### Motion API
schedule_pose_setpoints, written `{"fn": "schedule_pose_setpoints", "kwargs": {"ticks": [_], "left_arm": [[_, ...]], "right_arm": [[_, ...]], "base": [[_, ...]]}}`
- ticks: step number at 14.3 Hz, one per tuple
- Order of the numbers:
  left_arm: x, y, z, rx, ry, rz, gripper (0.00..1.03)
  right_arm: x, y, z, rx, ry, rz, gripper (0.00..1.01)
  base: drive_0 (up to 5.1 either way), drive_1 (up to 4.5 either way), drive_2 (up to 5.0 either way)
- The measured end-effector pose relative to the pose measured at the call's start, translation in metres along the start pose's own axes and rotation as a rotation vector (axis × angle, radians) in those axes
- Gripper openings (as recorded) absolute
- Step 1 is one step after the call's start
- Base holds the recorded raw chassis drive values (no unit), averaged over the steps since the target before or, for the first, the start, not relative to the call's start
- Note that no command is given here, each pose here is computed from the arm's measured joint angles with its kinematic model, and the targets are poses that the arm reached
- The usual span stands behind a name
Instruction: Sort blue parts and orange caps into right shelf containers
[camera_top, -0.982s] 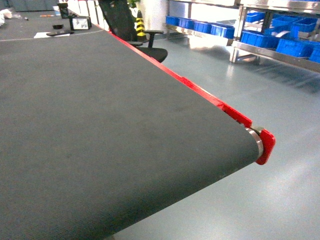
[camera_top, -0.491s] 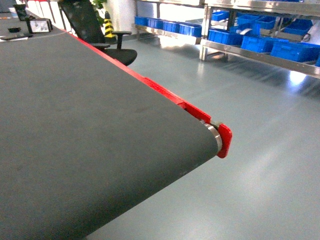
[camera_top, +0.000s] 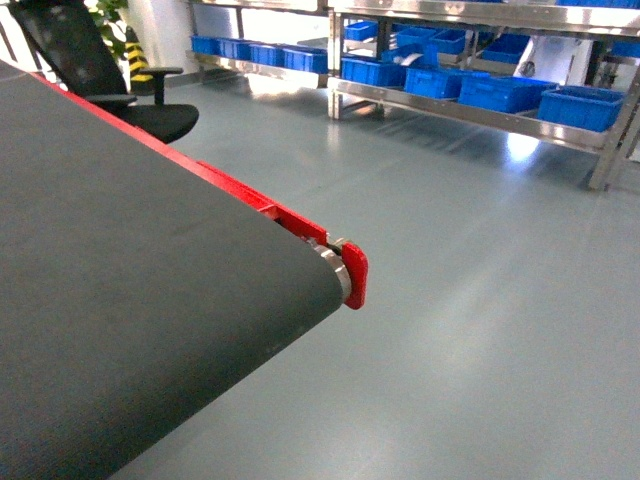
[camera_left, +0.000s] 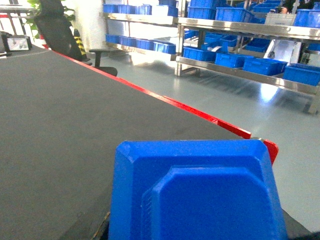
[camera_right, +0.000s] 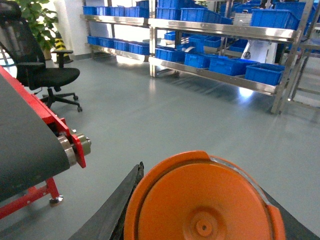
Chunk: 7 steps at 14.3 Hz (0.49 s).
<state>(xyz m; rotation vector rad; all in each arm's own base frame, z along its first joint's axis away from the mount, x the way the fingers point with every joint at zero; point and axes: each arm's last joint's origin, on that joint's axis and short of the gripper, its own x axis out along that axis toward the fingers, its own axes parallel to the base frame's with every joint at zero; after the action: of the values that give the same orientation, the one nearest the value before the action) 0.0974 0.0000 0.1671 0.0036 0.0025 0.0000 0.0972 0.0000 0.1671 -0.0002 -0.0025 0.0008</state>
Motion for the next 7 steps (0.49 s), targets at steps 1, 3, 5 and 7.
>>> {"fn": "schedule_pose_setpoints", "kwargs": {"ticks": [1, 3, 5, 7], "left_arm": [[0.0, 0.0, 0.0, 0.0, 0.0, 0.0, 0.44], [0.0, 0.0, 0.0, 0.0, 0.0, 0.0, 0.44], [0.0, 0.0, 0.0, 0.0, 0.0, 0.0, 0.44], [0.0, 0.0, 0.0, 0.0, 0.0, 0.0, 0.44]], "right_arm": [[0.0, 0.0, 0.0, 0.0, 0.0, 0.0, 0.45], [0.0, 0.0, 0.0, 0.0, 0.0, 0.0, 0.45], [0.0, 0.0, 0.0, 0.0, 0.0, 0.0, 0.45], [0.0, 0.0, 0.0, 0.0, 0.0, 0.0, 0.45]], "base": [[-1.6, -1.55, -1.6], [-1.5, -1.49, -1.5], [-1.6, -1.65, -1.6], [-1.5, -1.52, -1.5]]}}
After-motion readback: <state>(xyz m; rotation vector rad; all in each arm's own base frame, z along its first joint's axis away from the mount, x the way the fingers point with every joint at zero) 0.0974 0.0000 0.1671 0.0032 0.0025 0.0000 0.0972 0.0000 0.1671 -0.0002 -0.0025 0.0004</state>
